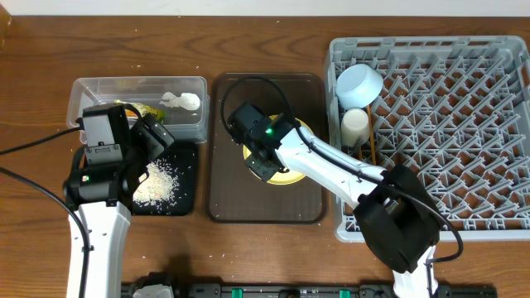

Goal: Sort waste into correct bins and load items into the dishwasher rack
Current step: 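Return the right gripper to the pink bowl and grasp its rim, then carry the pink bowl into the dish rack and set it down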

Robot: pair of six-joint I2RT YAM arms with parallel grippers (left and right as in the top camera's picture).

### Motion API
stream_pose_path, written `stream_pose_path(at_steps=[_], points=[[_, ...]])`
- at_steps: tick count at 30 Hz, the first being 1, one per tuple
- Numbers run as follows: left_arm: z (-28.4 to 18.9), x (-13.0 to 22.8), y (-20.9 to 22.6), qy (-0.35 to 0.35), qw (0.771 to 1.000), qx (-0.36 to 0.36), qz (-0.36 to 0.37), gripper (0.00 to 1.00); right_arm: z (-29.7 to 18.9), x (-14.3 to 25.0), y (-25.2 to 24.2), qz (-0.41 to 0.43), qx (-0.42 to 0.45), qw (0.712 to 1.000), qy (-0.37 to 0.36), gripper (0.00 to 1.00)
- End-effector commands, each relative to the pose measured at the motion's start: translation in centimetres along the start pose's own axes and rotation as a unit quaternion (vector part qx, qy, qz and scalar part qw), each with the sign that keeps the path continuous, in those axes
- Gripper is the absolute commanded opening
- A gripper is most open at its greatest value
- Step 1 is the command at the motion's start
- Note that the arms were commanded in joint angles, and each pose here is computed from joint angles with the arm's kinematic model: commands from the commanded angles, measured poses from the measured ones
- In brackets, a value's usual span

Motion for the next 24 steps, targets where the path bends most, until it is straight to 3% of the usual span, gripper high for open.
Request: stream_pose_path(at_steps=[1, 17, 20, 24], points=[[-0.20, -0.42, 0.05, -0.007, 1.000, -0.004, -0.006, 0.96, 0.73, 0.42, -0.37, 0.007, 0.008, 1.000, 0.009, 0.13], [-0.20, -0.41, 0.05, -0.007, 1.000, -0.004, -0.006, 0.96, 1.51, 0.66, -0.78, 0.007, 0.024, 1.000, 0.005, 0.11], [-0.20, -0.41, 0.05, -0.007, 1.000, -0.004, -0.006, 0.96, 1.52, 0.71, -0.68, 0.008, 0.021, 1.000, 0.006, 0.01], [-0.20, -0.42, 0.05, -0.007, 1.000, -0.004, -0.006, 0.96, 0.99, 0.46, -0.49, 0.020, 0.012, 1.000, 0.004, 0.01]])
Point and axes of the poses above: each gripper's point midway between its finger pads, its own z axis out along the fingers, its own y axis along the line the jaws close on, x = y × z, the point moved 2 cm from there along -z, back along the fingers, and after that the axes turned 2 degrees about -z, right-handed, at the moved point
